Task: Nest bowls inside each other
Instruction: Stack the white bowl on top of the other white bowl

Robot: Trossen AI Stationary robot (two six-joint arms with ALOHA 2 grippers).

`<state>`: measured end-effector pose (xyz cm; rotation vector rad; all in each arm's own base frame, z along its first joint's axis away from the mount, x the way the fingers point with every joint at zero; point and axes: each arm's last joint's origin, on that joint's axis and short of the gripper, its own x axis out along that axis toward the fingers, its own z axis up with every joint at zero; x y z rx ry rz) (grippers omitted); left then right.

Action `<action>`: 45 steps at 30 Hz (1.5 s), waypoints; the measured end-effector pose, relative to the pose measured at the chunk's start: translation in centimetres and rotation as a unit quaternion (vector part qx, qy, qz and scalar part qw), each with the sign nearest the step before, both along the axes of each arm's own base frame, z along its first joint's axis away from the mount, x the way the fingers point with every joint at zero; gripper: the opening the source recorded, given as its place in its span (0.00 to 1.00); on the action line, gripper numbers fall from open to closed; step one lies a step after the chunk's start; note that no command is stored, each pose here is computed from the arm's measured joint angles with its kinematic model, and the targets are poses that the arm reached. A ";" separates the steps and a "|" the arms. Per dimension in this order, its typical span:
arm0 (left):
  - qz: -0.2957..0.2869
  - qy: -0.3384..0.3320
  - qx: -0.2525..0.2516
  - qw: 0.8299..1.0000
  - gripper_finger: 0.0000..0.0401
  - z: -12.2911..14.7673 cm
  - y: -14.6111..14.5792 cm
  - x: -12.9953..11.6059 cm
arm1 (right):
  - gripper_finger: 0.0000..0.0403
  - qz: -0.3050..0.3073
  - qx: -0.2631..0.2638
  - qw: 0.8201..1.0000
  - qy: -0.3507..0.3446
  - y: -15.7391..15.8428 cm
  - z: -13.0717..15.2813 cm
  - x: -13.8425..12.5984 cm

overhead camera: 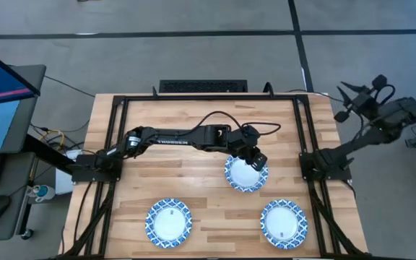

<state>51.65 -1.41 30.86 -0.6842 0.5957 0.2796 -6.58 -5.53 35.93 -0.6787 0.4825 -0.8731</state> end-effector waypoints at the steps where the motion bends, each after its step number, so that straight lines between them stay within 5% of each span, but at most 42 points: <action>1: -0.001 0.001 0.002 1.000 0.15 0.0 0.0 0.0 | 0.26 -0.010 0.005 1.000 0.000 0.3 0.1 -0.3; 6: -0.008 -0.005 0.032 0.999 0.15 0.4 0.1 -0.1 | 0.26 -0.011 0.050 0.999 -0.013 1.7 0.5 -1.6; 14: -0.022 -0.039 0.119 0.992 0.15 4.4 0.3 -1.7 | 0.26 0.143 0.145 0.977 -0.061 4.5 2.0 -3.6; 20: -0.036 -0.044 0.176 0.983 0.15 7.0 0.5 -3.5 | 0.26 0.207 0.167 0.964 0.013 6.3 1.6 -3.0; 26: -0.050 -0.022 0.199 0.979 0.15 8.3 0.5 -5.1 | 0.26 0.300 0.213 0.929 0.036 7.4 1.7 -2.0; 34: -0.072 -0.010 0.223 0.972 0.15 10.3 -0.8 -7.4 | 0.26 0.324 0.256 0.908 0.073 8.0 2.0 -0.4; 45: 0.025 0.092 0.231 0.968 0.15 10.8 -4.1 -11.8 | 0.25 0.297 0.314 0.900 0.055 8.3 2.3 0.7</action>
